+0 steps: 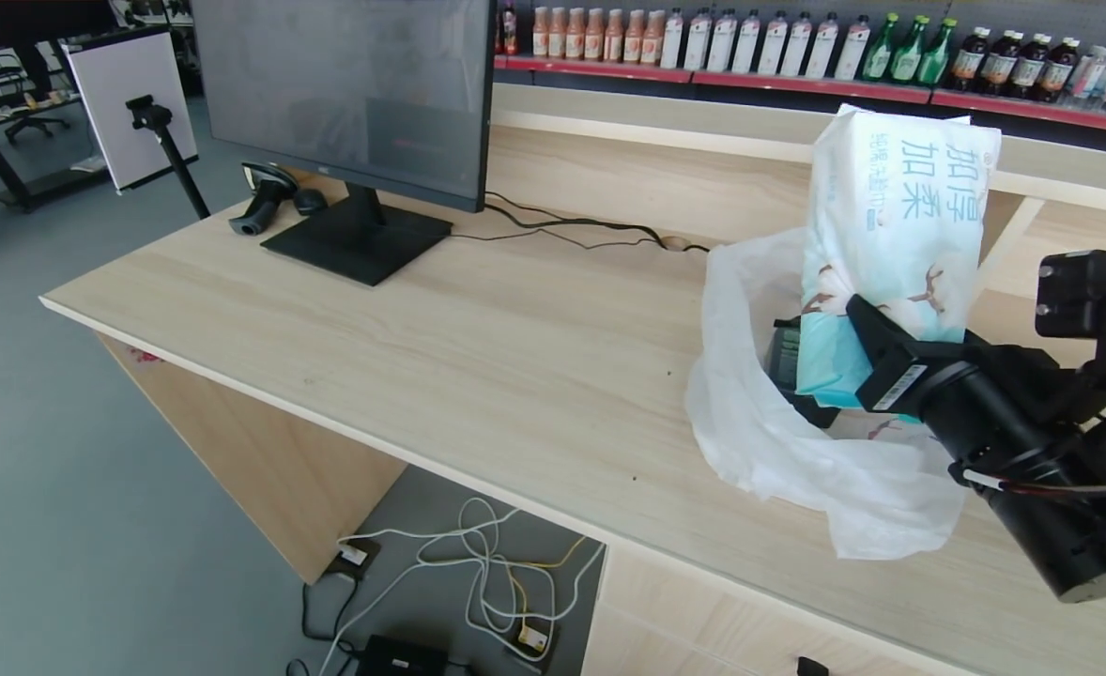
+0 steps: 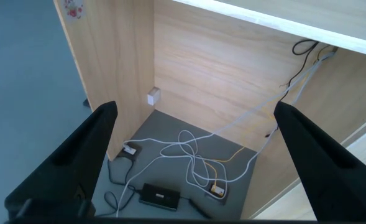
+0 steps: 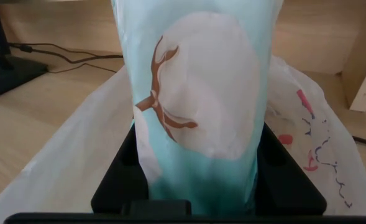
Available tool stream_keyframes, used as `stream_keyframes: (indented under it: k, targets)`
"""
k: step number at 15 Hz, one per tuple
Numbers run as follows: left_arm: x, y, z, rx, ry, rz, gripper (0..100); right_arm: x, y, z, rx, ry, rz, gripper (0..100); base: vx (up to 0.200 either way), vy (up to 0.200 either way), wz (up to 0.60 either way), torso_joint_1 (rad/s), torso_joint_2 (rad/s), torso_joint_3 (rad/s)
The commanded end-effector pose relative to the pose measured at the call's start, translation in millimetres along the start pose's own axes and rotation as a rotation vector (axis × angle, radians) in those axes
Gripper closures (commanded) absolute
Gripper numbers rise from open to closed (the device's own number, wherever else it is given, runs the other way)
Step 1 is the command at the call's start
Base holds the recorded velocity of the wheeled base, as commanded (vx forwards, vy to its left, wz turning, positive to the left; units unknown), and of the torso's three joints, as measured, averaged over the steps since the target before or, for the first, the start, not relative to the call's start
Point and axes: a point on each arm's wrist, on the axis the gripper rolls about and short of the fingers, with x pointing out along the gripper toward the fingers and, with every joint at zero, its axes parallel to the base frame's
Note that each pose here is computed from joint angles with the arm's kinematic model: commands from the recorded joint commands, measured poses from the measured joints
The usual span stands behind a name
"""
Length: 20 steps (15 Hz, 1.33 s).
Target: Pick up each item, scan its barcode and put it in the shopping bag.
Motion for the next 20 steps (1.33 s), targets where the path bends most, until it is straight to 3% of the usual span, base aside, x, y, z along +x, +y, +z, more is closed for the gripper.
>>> stream_keyframes:
  k: [1, 12, 15, 20]
  targets:
    - [0.0, 0.0, 0.1, -0.001, -0.001, 0.000, 0, 5.6, 2.1, -11.6, -0.017, 0.034, -0.004, 100, 0.000, 0.000, 0.00, 0.000, 0.00, 0.000]
    - [0.0, 0.0, 0.1, -0.001, -0.001, 0.000, 0, -5.7, 2.5, -33.4, 0.003, 0.135, 0.041, 100, 0.000, 0.000, 0.00, 0.000, 0.00, 0.000]
    - [0.0, 0.0, 0.1, -0.001, -0.001, 0.000, 0, -17.8, 19.0, -50.5, 0.060, 0.235, 0.036, 100, 0.000, 0.000, 0.00, 0.000, 0.00, 0.000]
    - [0.0, 0.0, 0.1, 0.001, -0.001, 0.000, 0, 8.8, 46.5, -53.8, 0.186, 0.202, -0.028, 100, 0.000, 0.000, 0.00, 0.000, 0.00, 0.000]
